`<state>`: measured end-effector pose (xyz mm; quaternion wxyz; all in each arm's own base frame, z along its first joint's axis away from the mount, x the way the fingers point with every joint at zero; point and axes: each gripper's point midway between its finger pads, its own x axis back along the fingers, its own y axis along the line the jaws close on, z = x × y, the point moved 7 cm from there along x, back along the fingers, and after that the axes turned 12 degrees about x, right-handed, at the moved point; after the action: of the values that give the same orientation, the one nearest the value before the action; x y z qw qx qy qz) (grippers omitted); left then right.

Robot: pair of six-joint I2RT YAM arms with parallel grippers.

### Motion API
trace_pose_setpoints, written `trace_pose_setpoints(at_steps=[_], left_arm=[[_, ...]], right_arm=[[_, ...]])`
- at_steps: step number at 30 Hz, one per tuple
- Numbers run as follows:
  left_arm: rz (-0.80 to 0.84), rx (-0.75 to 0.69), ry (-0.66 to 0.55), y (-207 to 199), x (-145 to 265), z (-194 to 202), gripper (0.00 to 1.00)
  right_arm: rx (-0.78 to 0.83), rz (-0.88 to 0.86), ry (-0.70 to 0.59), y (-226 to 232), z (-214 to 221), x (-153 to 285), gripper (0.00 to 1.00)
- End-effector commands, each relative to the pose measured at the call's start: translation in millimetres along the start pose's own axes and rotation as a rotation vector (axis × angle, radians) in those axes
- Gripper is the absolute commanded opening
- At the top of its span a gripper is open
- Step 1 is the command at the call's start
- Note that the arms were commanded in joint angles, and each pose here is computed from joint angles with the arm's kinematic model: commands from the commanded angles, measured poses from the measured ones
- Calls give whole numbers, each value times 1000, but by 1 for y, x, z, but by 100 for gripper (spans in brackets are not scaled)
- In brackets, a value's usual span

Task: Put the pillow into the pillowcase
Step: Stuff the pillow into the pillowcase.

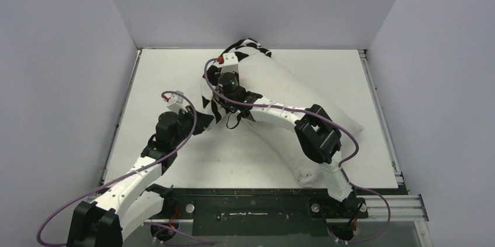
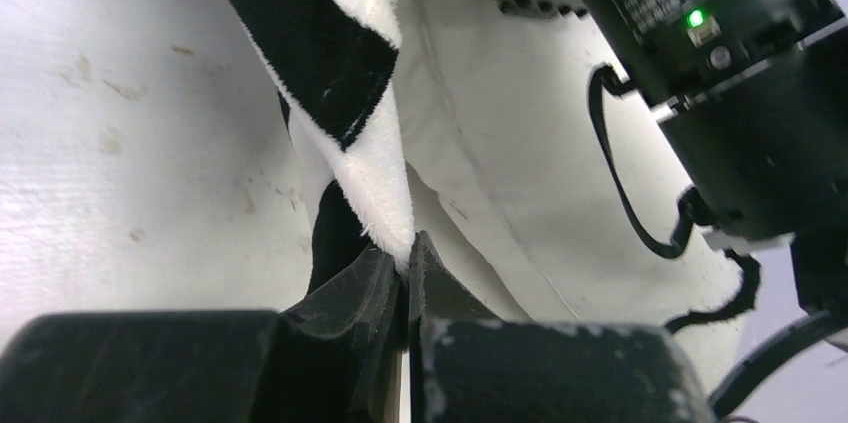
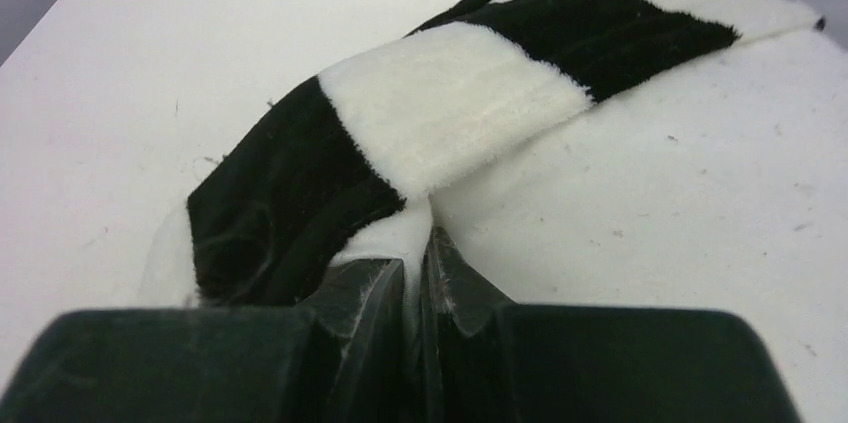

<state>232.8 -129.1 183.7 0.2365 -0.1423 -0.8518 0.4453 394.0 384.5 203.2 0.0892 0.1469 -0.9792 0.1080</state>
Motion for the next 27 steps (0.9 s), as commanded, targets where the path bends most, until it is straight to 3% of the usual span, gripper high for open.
trace_pose_setpoints(at_steps=[1,6,10,14,17,22,27], left_arm=[[60,48,132,-10,12,29,0],[-69,48,131,12,19,53,0],[-25,147,129,10,19,63,0],[28,165,108,-2,18,60,0],[8,75,101,-6,20,54,15],[32,-44,65,-16,24,43,34],[23,-151,22,-23,27,29,49]], right_arm=[[-329,103,-93,-5,-31,-13,0],[-394,83,-106,-5,-33,-13,0],[-356,-31,-110,13,-32,9,3],[-344,-189,-75,13,-34,34,34],[-267,-297,-51,-2,-43,62,58],[-126,-357,-30,-40,-61,90,84],[-52,-386,23,-97,-70,79,100]])
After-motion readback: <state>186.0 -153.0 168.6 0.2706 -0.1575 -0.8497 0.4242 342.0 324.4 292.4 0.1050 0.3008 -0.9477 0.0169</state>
